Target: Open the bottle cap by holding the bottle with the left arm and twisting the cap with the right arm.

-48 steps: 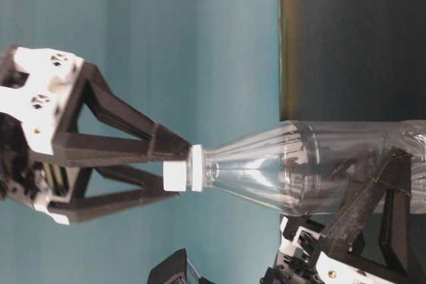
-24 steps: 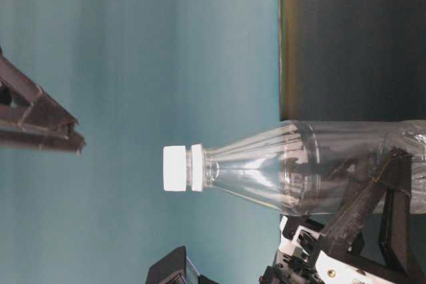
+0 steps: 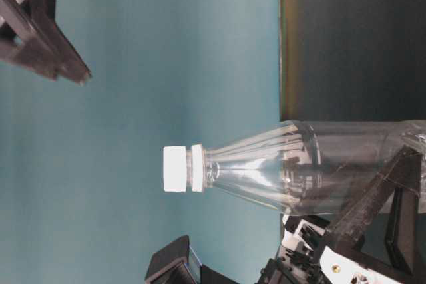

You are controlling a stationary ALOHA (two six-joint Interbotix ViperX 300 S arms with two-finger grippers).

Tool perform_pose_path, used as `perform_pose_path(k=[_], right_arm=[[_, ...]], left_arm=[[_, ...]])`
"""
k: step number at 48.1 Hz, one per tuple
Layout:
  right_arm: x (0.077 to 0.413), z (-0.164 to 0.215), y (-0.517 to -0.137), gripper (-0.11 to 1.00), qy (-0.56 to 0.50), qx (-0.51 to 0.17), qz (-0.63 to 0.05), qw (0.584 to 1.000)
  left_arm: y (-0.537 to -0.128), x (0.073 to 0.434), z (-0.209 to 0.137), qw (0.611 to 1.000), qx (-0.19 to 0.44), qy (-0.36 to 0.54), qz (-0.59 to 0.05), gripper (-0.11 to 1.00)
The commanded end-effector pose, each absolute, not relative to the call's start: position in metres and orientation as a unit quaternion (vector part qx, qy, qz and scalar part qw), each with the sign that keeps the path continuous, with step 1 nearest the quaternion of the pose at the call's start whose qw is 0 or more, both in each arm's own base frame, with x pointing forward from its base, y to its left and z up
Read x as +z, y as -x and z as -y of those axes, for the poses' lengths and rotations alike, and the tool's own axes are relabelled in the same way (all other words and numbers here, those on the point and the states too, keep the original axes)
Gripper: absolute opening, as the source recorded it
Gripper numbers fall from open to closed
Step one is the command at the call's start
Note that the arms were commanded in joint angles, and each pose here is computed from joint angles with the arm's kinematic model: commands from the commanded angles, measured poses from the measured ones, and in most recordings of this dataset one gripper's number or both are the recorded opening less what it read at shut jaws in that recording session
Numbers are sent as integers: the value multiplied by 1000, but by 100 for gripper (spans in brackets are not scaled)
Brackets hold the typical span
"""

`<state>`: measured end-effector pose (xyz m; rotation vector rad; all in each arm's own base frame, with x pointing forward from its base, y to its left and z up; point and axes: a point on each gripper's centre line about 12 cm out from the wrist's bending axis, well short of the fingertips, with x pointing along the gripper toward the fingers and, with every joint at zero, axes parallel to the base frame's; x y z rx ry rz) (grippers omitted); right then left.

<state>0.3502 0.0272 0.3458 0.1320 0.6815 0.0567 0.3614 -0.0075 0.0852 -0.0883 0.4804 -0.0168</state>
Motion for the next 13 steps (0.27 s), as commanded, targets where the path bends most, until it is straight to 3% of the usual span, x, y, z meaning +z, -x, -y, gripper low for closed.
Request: perform_pose_path(k=[1,13], right_arm=[[360,-33,-331,78,-73,37,-290,954],[371,-29,-300,78,-81,39,-194,977]], left_arm=[[-361,89,3,970,-2,45,-238,99],[-360,114,-1,976,0,37,-216,99]])
